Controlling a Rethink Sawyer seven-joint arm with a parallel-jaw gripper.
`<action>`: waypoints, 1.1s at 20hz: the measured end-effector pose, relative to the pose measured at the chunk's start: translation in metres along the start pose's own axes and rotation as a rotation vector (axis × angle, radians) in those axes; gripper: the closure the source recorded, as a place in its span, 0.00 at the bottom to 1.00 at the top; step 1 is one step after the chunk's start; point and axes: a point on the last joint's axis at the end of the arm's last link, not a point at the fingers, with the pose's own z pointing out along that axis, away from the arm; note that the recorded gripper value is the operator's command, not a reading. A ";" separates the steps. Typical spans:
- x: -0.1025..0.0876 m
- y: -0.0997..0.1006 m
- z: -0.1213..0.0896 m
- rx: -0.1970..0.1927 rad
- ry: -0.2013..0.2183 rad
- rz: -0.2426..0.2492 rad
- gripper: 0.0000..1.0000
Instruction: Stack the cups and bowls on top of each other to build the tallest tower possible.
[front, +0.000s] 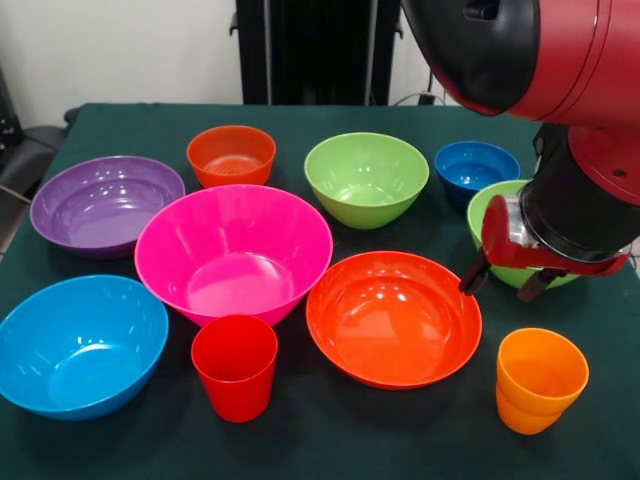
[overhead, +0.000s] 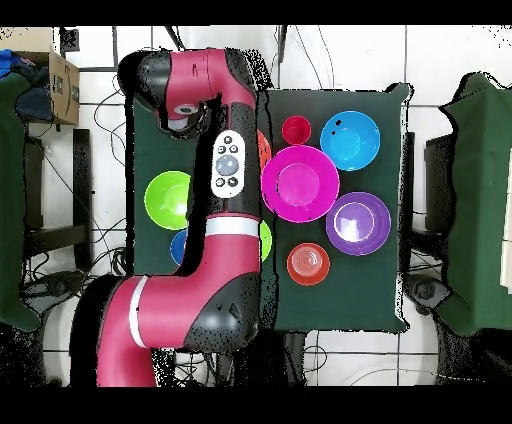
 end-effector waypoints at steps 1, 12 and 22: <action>-0.001 -0.001 -0.002 0.001 0.003 0.001 0.00; -0.010 0.000 -0.019 -0.022 -0.026 0.002 0.00; -0.022 0.002 -0.022 -0.053 -0.126 0.011 0.00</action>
